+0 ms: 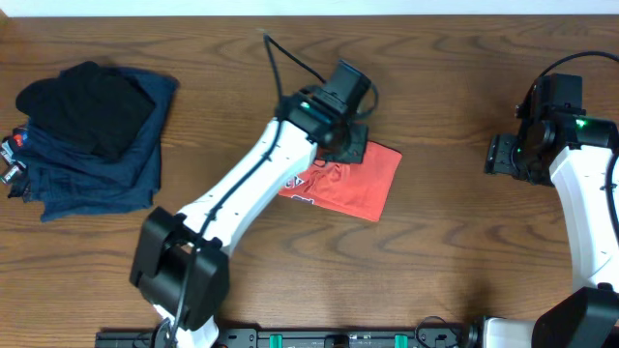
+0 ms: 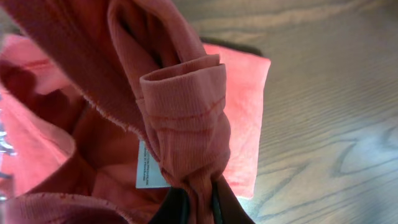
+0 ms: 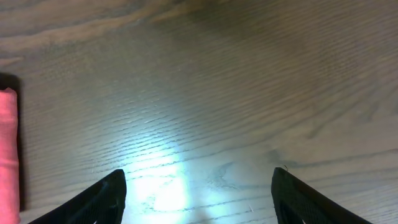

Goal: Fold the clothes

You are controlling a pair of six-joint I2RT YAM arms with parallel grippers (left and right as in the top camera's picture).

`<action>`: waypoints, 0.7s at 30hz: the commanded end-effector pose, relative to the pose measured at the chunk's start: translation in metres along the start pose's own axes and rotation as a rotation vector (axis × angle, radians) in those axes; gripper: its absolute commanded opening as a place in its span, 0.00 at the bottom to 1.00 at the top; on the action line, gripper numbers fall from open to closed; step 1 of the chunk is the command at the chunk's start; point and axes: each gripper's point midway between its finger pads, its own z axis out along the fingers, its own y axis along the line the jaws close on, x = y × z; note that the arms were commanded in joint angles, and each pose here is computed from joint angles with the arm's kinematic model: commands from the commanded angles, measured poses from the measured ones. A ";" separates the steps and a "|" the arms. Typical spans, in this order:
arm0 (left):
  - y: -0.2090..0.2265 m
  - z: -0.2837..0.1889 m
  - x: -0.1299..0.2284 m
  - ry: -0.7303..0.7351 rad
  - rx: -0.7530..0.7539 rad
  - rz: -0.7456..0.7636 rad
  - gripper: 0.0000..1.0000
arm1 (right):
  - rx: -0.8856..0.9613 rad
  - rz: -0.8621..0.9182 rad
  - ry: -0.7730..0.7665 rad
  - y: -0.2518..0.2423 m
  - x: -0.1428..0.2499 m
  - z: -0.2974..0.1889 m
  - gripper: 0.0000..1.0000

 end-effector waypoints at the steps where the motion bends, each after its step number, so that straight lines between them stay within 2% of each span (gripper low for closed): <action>1: -0.007 0.004 0.002 -0.001 -0.010 0.007 0.06 | -0.005 -0.002 -0.024 -0.002 -0.004 -0.008 0.73; 7: -0.021 0.005 0.006 -0.004 0.014 0.003 0.07 | -0.037 -0.002 -0.021 0.004 -0.004 -0.008 0.73; 8: -0.024 0.005 0.007 -0.001 0.026 0.009 0.12 | -0.040 -0.003 -0.021 0.004 -0.004 -0.008 0.73; 10: -0.034 0.005 0.009 0.008 0.063 0.025 0.40 | -0.049 -0.003 -0.020 0.006 -0.003 -0.008 0.73; 13: -0.044 0.001 0.010 0.009 0.119 0.126 0.58 | -0.089 -0.013 -0.016 0.013 -0.003 -0.009 0.73; 17: -0.028 -0.024 -0.006 -0.051 0.115 0.128 0.61 | -0.187 -0.057 -0.017 0.031 -0.002 -0.011 0.73; 21: 0.029 -0.063 -0.028 -0.138 0.031 0.015 0.61 | -0.399 -0.194 -0.039 0.077 -0.001 -0.023 0.73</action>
